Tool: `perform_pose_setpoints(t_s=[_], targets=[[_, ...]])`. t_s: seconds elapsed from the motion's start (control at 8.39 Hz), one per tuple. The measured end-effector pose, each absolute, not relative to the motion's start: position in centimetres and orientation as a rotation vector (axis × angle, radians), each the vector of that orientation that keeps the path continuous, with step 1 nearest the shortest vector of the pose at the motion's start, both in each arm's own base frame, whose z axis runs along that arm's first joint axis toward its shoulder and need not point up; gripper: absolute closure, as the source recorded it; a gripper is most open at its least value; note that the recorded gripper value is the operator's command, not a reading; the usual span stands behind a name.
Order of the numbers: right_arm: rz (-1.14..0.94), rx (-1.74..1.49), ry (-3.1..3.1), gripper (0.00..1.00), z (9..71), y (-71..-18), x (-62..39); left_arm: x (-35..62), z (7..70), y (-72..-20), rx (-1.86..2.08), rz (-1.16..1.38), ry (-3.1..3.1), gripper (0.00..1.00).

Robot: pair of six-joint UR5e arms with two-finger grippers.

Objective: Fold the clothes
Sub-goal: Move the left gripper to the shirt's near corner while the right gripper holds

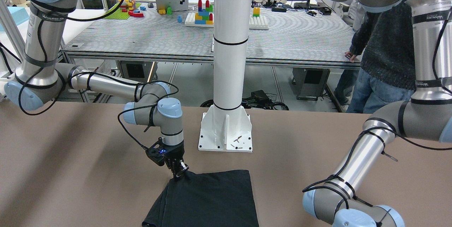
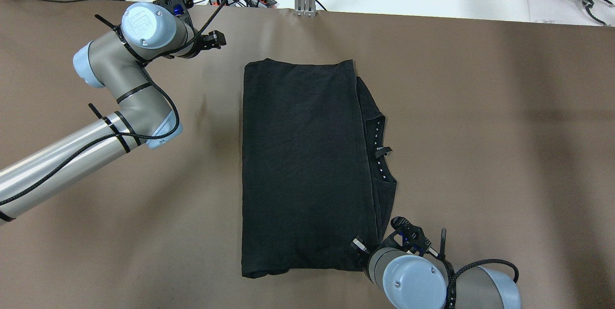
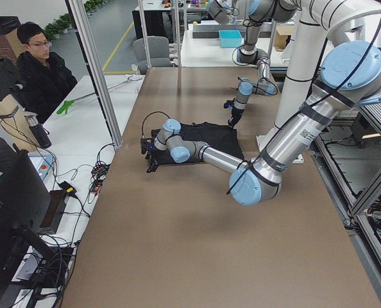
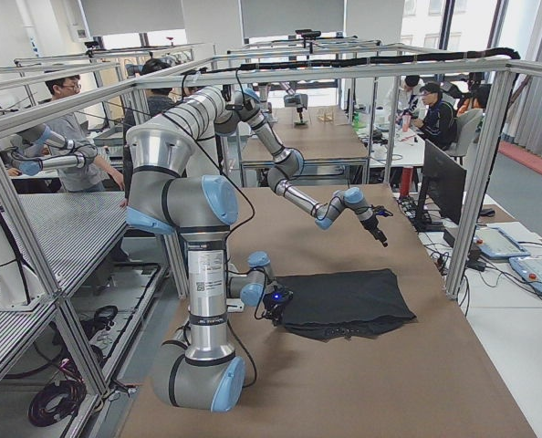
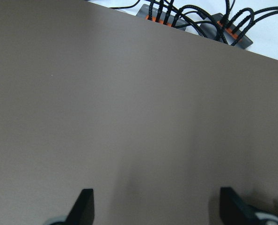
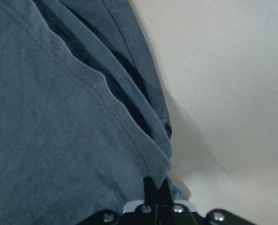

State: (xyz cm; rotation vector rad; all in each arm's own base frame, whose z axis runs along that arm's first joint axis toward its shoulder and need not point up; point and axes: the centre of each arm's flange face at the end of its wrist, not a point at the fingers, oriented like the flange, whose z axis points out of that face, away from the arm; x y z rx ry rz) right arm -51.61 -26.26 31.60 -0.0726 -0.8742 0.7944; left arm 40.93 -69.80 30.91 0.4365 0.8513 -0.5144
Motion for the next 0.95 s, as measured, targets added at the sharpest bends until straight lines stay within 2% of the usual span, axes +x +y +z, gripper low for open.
perform_pose_setpoints(t_s=[0.48, 0.6, 0.72, 0.95], targets=[[0.77, -0.092, -0.883, 1.0, 28.3, -24.6, -49.4, 41.5, 29.2, -67.6, 0.398, -0.601, 0.927, 0.05], [0.759, -0.1, -0.882, 1.0, 28.0, -24.0, -49.5, 42.1, 27.7, -64.3, 0.364, -0.643, 1.0, 0.05], [0.744, -0.109, -0.887, 1.0, 27.7, -23.1, -49.6, 43.3, 26.0, -58.8, 0.302, -0.679, 1.095, 0.05], [0.727, -0.118, -0.889, 1.0, 27.5, -22.2, -49.9, 45.5, 23.7, -45.4, 0.178, -0.746, 1.214, 0.06]])
